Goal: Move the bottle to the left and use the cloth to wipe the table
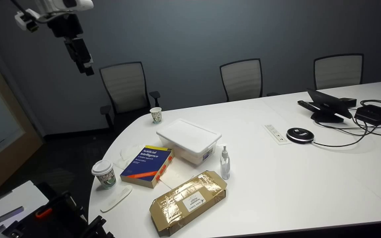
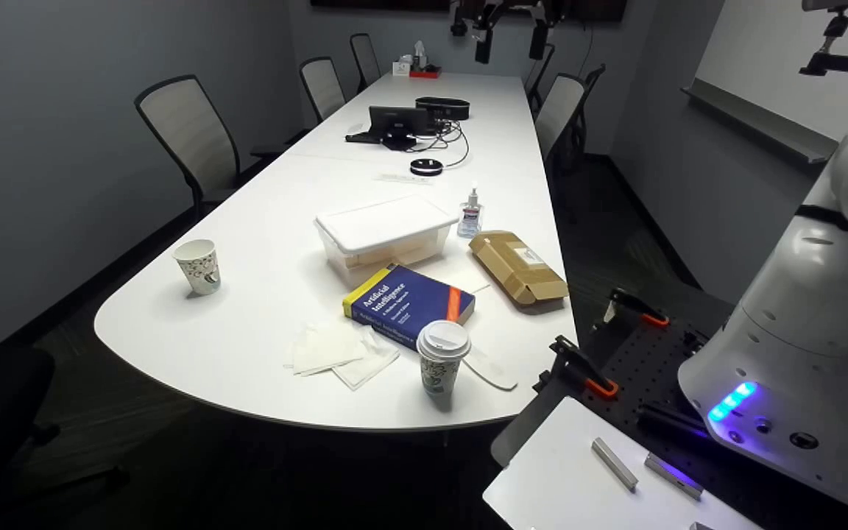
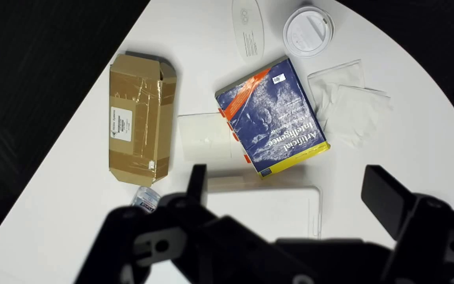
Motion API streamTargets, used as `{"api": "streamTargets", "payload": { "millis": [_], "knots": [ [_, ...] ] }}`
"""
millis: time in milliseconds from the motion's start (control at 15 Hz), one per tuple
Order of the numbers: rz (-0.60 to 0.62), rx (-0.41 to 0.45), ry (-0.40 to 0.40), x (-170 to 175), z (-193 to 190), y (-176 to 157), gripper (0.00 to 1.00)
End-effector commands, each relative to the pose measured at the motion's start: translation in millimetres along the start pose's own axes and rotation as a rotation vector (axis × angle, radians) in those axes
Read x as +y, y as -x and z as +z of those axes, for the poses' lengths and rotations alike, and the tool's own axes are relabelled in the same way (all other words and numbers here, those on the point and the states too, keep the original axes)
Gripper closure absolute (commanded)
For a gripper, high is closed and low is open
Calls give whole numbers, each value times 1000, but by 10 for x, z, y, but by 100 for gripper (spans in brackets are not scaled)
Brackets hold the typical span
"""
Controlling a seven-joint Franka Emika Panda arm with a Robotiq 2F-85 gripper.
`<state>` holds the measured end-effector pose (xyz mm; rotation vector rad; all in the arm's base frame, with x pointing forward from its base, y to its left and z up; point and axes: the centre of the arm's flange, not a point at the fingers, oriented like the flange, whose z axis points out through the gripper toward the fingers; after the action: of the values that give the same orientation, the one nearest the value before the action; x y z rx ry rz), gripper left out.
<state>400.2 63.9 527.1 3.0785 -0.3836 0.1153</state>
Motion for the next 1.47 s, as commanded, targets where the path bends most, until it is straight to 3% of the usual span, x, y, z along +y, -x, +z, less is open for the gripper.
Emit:
{"api": "streamTargets", "payload": {
  "millis": [0, 467, 667, 1067, 1267, 1333, 1400],
  "knots": [
    [8, -4, 5, -9, 5, -60, 0],
    [152, 34, 72, 146, -26, -956, 0],
    [239, 46, 91, 403, -41, -1444, 0],
    [401, 54, 45, 1080, 108, -2270, 0],
    [479, 35, 18, 1402, 303, -2509, 0],
    [420, 40, 43, 1328, 276, -2254, 0],
    [439, 32, 39, 1404, 340, -2327, 0]
  ]
}}
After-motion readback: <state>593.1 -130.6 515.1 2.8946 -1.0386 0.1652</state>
